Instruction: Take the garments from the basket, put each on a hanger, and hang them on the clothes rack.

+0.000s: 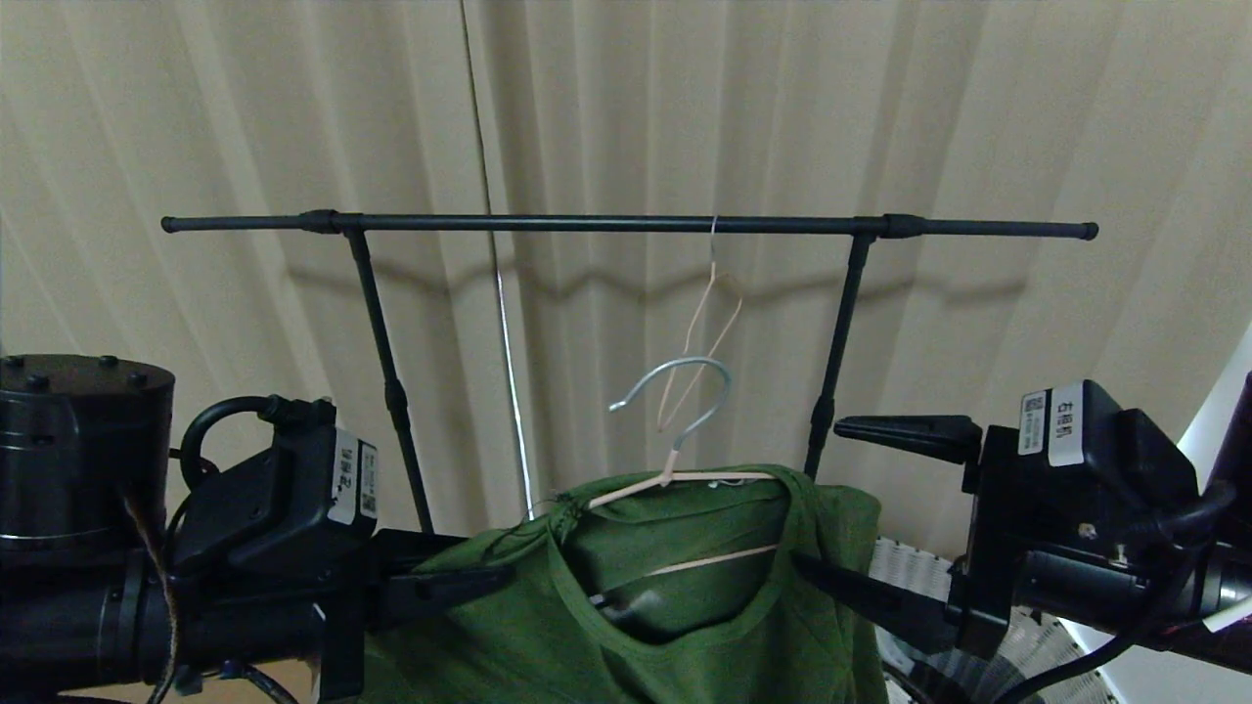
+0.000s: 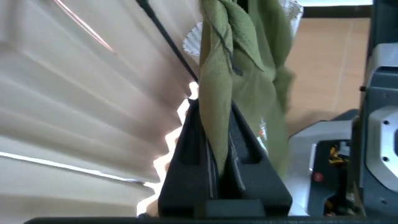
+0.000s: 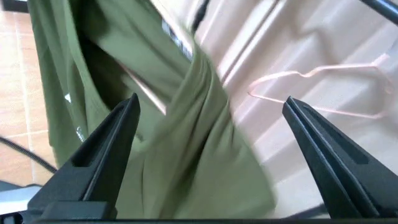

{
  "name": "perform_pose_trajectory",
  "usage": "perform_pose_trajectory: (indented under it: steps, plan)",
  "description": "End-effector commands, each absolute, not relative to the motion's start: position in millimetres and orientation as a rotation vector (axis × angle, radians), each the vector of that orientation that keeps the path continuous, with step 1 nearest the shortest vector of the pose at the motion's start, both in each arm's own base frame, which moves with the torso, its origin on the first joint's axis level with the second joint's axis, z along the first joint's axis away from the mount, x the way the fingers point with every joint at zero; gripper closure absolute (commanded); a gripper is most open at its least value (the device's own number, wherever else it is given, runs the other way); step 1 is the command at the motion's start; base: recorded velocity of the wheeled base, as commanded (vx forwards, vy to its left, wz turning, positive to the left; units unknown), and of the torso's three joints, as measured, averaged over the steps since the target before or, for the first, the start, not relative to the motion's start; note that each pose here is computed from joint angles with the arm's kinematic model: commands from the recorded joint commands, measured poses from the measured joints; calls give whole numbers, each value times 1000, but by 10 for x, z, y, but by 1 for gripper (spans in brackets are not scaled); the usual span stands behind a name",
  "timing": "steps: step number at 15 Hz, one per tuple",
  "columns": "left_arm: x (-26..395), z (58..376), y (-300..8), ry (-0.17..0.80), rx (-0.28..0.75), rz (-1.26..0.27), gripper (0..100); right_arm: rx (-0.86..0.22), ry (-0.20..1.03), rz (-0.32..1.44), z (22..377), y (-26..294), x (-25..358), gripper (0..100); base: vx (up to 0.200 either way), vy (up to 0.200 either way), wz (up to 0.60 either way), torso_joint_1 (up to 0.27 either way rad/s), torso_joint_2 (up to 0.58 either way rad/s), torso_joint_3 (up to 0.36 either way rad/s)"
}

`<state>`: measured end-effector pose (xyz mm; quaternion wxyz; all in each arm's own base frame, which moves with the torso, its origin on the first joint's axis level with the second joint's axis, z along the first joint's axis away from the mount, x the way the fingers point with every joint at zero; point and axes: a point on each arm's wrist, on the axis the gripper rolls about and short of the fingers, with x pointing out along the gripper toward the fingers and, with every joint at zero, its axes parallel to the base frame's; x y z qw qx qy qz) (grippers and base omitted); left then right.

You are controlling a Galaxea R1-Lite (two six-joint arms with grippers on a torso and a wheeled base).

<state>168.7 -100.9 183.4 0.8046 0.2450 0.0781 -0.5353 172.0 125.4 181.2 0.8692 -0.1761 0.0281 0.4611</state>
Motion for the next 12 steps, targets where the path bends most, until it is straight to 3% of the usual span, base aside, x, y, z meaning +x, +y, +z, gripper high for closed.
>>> perform_pose_trajectory:
  steps: [1,4,12]
  plan:
    - [1665,1816,-1066,168,528,-1179,100,-373,68,1016,1837,1380,1732,0,0,0,0,0,0,0]
    - [1641,1813,-1122,162,532,-1209,100,-379,106,1093,1851,1521,1746,0,0,0,0,0,0,0]
    - [1571,1836,-1146,140,536,-1236,100,-384,161,1103,1747,1611,1862,0,0,0,0,0,0,0]
